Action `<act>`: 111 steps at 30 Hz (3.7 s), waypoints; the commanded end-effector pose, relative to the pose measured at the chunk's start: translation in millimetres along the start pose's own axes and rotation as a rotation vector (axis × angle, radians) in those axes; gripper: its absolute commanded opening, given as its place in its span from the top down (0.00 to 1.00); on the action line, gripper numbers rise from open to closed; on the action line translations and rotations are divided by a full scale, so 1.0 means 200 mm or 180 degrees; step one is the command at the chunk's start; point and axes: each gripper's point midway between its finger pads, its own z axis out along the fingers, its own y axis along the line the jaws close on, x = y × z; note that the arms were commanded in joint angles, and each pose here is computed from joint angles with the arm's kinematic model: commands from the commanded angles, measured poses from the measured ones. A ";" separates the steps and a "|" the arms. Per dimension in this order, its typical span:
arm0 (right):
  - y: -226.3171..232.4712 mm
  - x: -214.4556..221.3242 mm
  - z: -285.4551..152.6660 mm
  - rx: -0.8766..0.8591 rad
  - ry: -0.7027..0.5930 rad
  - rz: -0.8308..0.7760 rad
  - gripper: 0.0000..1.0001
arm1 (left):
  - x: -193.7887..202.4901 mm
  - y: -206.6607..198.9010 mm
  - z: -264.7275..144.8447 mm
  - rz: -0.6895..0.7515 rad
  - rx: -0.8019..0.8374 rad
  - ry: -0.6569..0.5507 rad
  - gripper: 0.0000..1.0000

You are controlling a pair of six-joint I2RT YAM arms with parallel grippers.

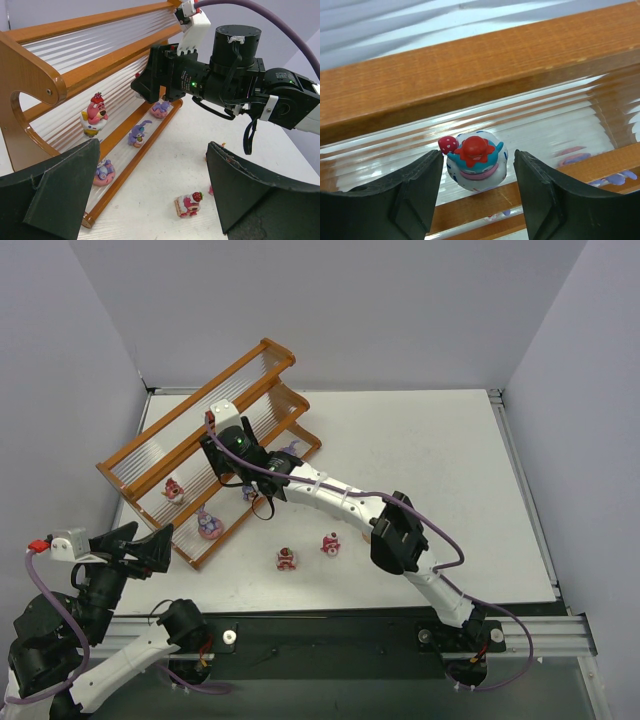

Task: Place and organize the plastic toys onto the shelf

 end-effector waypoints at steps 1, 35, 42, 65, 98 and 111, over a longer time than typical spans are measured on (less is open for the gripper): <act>-0.02 -0.07 -0.02 0.0071 -0.0130 0.0013 0.40 | -0.07 0.03 -0.04 -0.0178 0.0044 -0.0164 0.03; -0.28 -0.07 -0.67 0.0259 -0.0352 0.0291 0.30 | -0.05 -0.01 -0.06 -0.0243 0.0142 -0.0011 0.03; -0.68 0.56 -0.78 0.0800 0.0585 0.0733 0.78 | 0.03 -0.06 -0.02 -0.0235 0.0199 0.0099 0.03; -0.74 0.97 -0.60 0.0986 0.1092 0.0803 1.00 | 0.18 -0.10 0.06 -0.0147 0.0160 0.0309 0.03; -0.95 1.11 -0.81 0.1519 0.1153 0.0758 1.00 | 0.16 -0.12 0.06 -0.0173 0.0208 0.0307 0.03; -1.22 1.03 -0.93 0.2244 0.0977 0.1517 0.48 | 0.16 -0.13 0.06 -0.0178 0.0231 0.0304 0.03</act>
